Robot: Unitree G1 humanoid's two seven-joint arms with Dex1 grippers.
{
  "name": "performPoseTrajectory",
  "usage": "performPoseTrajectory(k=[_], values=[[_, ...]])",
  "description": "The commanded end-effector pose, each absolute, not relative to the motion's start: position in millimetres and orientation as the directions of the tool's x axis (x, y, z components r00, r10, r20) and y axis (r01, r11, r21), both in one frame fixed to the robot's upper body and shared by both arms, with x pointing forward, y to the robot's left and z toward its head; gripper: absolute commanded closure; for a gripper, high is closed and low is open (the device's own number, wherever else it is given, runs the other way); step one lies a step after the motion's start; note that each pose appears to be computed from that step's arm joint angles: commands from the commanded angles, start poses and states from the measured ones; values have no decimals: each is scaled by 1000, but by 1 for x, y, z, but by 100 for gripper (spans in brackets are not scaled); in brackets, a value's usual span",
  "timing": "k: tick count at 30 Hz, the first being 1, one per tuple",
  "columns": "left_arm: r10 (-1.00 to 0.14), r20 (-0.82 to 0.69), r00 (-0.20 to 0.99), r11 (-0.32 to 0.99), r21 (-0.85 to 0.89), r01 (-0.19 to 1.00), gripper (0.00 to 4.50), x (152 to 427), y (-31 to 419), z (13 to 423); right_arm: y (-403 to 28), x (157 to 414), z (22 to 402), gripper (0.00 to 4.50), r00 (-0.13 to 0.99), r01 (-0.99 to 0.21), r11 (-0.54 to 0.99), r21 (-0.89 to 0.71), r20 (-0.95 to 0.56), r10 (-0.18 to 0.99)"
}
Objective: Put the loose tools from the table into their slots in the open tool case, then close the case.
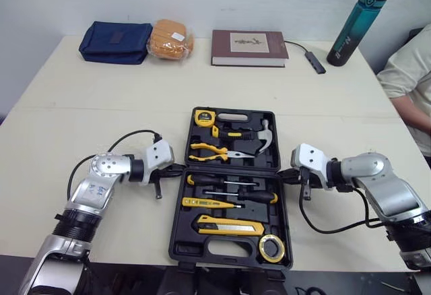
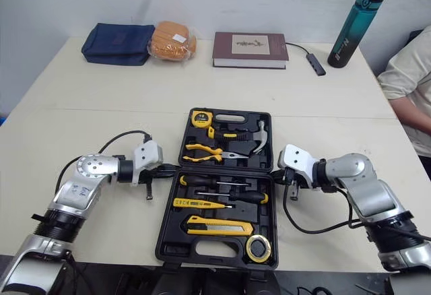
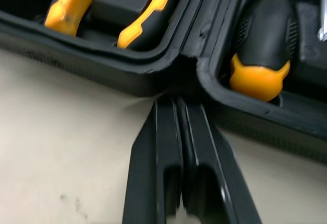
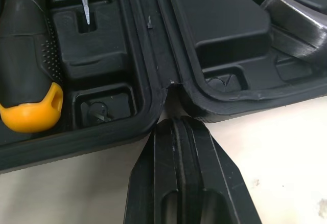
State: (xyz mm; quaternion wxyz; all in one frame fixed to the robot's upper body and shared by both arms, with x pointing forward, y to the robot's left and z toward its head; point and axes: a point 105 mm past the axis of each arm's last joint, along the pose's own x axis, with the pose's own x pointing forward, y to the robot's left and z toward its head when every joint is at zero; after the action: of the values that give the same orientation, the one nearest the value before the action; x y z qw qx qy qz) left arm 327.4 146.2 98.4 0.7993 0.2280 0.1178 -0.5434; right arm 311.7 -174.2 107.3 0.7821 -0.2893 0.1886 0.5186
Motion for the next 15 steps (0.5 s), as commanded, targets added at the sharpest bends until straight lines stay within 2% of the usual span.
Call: performPoseTrajectory(k=[1,4,11,15], values=[[-822,-412,394,310,257,915,447,336,135,103,-161,321,122,450,396,-916,264,-304,-564,724],[-817,-419,395,329,223,918,447,341,136,103,-160,331,126,450,419,-903,269,-334,-558,716],[-801,-438,408,336,235,912,447,345,139,101,-162,334,123,450,428,-899,268,-346,-568,703],[-767,-455,452,381,243,892,447,346,153,101,-177,334,121,450,474,-875,270,-401,-603,641]])
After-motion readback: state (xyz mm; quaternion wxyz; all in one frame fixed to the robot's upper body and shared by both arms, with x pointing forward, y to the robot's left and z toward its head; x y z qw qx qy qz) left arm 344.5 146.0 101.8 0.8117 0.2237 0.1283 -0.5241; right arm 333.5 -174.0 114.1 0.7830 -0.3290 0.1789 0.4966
